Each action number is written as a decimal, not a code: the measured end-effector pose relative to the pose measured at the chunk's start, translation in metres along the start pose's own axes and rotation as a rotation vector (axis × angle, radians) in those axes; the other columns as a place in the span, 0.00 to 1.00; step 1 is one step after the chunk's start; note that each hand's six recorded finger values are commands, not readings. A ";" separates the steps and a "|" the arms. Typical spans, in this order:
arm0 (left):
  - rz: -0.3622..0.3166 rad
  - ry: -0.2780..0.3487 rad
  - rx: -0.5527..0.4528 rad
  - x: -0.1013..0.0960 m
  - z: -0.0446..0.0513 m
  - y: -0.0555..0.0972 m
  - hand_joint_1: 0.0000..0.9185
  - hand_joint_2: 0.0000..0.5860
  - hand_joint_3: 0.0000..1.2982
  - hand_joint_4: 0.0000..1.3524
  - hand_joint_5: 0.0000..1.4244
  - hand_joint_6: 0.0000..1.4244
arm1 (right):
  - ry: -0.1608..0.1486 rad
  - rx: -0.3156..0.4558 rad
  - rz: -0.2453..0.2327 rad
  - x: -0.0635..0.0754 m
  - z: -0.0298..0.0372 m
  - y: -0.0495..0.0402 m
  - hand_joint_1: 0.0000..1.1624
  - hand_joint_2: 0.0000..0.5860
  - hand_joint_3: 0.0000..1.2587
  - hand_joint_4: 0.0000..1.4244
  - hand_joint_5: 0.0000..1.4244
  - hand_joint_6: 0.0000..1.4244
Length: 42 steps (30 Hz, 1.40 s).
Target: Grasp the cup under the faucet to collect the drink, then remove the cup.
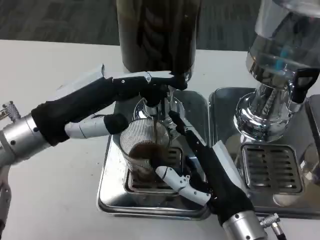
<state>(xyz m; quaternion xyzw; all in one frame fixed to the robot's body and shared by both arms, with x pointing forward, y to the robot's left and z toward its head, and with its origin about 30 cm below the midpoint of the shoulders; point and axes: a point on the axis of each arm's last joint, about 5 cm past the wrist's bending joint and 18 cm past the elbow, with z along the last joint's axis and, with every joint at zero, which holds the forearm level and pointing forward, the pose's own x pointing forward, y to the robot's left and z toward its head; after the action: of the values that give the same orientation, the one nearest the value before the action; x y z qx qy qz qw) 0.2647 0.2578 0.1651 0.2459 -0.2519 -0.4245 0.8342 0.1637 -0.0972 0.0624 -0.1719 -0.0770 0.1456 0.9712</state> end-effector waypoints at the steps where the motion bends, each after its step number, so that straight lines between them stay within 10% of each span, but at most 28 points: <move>1: 0.023 0.002 0.001 -0.002 0.0000 0.000 0.00 0.13 0.19 0.09 0.07 0.17 | 0.000 0.000 0.000 0.000 0.0000 -0.0001 0.41 0.40 0.07 0.04 0.05 0.02; 26: 0.397 -0.022 0.005 -0.036 0.0018 -0.010 0.00 0.16 0.14 0.02 0.05 0.18 | -0.011 -0.011 0.018 0.005 -0.0006 -0.0025 0.41 0.40 0.05 0.04 0.04 0.02; 42: 0.493 0.070 0.004 -0.067 0.0057 -0.022 0.00 0.17 0.15 0.03 0.05 0.19 | -0.017 -0.019 0.050 0.009 -0.0022 -0.0074 0.40 0.37 0.04 0.02 0.03 0.00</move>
<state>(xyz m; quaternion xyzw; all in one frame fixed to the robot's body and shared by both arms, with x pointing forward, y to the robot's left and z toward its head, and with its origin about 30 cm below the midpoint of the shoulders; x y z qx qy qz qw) 0.2136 0.3013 0.1413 0.1933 -0.2761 -0.1991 0.9202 0.1742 -0.1018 0.0639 -0.1820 -0.0822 0.1707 0.9649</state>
